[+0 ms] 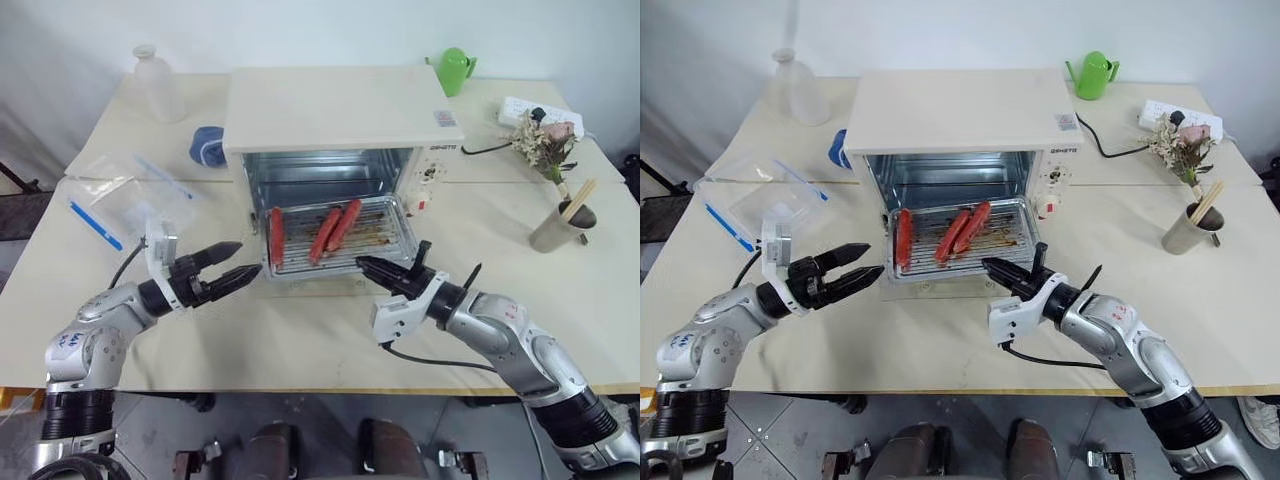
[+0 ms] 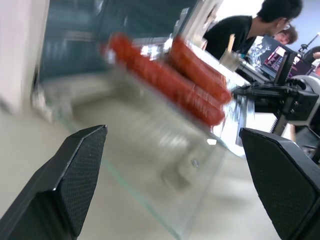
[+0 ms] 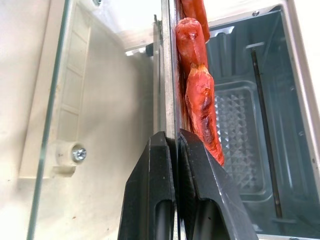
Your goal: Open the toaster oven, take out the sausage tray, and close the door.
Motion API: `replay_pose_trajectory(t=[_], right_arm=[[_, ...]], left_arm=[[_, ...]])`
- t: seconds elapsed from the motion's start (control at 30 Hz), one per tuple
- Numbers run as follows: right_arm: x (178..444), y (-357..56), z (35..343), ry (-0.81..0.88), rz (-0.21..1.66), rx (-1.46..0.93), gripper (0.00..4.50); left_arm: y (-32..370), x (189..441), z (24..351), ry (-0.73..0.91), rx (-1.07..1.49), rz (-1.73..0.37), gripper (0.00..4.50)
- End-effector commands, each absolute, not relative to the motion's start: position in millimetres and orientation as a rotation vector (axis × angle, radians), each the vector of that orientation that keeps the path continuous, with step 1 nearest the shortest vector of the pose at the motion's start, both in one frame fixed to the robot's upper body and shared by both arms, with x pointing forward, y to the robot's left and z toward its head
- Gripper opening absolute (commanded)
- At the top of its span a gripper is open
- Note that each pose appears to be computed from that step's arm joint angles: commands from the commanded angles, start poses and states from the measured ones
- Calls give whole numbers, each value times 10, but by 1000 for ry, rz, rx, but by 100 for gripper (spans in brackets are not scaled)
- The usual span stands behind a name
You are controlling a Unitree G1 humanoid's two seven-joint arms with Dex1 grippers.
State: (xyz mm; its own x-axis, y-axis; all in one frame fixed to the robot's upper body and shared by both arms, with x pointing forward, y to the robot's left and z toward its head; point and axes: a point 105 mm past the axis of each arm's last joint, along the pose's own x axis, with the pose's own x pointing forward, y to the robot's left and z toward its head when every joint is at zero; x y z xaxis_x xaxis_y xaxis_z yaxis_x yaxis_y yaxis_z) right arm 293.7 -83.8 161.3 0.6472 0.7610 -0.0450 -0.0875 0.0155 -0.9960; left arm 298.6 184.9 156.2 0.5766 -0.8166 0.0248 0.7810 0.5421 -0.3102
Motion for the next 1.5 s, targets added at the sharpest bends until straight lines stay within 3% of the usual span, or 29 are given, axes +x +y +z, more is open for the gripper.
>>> replay_pose_trajectory(t=[0.03, 0.2, 0.47, 0.57, 0.7, 1.0, 1.3, 1.5], right_arm=[[2851, -783, 1811, -718, 691, -1399, 2], [2828, -745, 1834, -768, 718, -1401, 2], [2834, -724, 1868, -804, 739, -1397, 2], [2842, -722, 1873, -807, 741, -1398, 0], [2848, -722, 1876, -809, 746, -1397, 0], [2840, -741, 1846, -790, 764, -1389, 0], [2867, -758, 1816, -779, 781, -1390, 0], [2859, -748, 1807, -786, 800, -1396, 0]], left_arm=[[1849, 2936, 1695, 137, -417, -951, 450], [1892, 2966, 1681, 207, -645, -901, 450], [2015, 3018, 1545, 248, -639, -865, 450], [2008, 3027, 1530, 236, -652, -878, 392], [1986, 3007, 1528, 233, -658, -912, 270], [1987, 2968, 1517, 246, -640, -934, 270], [2103, 2911, 1618, 243, -800, -936, 270], [1828, 2857, 1807, 263, -829, -1036, 270]])
